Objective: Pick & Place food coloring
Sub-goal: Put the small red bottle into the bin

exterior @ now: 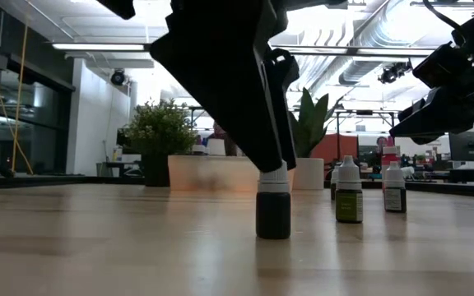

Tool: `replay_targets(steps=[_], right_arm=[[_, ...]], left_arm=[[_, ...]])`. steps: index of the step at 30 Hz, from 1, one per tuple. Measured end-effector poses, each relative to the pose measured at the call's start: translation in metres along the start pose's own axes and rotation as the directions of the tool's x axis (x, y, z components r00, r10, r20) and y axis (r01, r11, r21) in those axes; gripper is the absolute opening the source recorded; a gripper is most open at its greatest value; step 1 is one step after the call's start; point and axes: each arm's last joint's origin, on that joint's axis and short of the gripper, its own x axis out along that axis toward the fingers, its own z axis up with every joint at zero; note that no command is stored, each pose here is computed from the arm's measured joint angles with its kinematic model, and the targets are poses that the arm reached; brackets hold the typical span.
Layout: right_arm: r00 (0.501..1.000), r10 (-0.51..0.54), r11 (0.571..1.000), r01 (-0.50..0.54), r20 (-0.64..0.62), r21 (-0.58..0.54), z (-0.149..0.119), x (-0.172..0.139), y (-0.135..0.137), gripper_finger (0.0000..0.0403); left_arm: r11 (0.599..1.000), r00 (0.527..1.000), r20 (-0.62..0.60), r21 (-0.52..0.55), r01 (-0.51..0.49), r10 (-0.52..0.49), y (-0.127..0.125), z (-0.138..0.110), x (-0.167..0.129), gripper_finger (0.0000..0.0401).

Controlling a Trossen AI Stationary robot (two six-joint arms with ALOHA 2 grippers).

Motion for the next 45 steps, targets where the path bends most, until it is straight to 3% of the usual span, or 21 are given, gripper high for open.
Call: replay_targets(steps=[6, 34, 45], right_arm=[[1.000, 0.000, 1.000, 0.000, 0.000, 0.000, -0.0001, 0.0000, 0.0000, 0.0000], [1.000, 0.000, 1.000, 0.000, 0.000, 0.000, 0.0000, 0.0000, 0.0000, 0.0000], [1.000, 0.000, 1.000, 0.000, 0.000, 0.000, -0.0001, 0.0000, -0.0001, 0.0000]], left_arm=[[1.000, 1.000, 0.000, 0.000, 0.018, -0.018, -0.0005, 0.0000, 0.0000, 0.0148], [1.000, 1.000, -0.004, 0.000, 0.006, -0.006, -0.0002, -0.0006, 0.0050, 0.0143], [1.000, 1.000, -0.016, 0.001, 0.003, -0.003, -0.0001, -0.0018, 0.0050, 0.0049]])
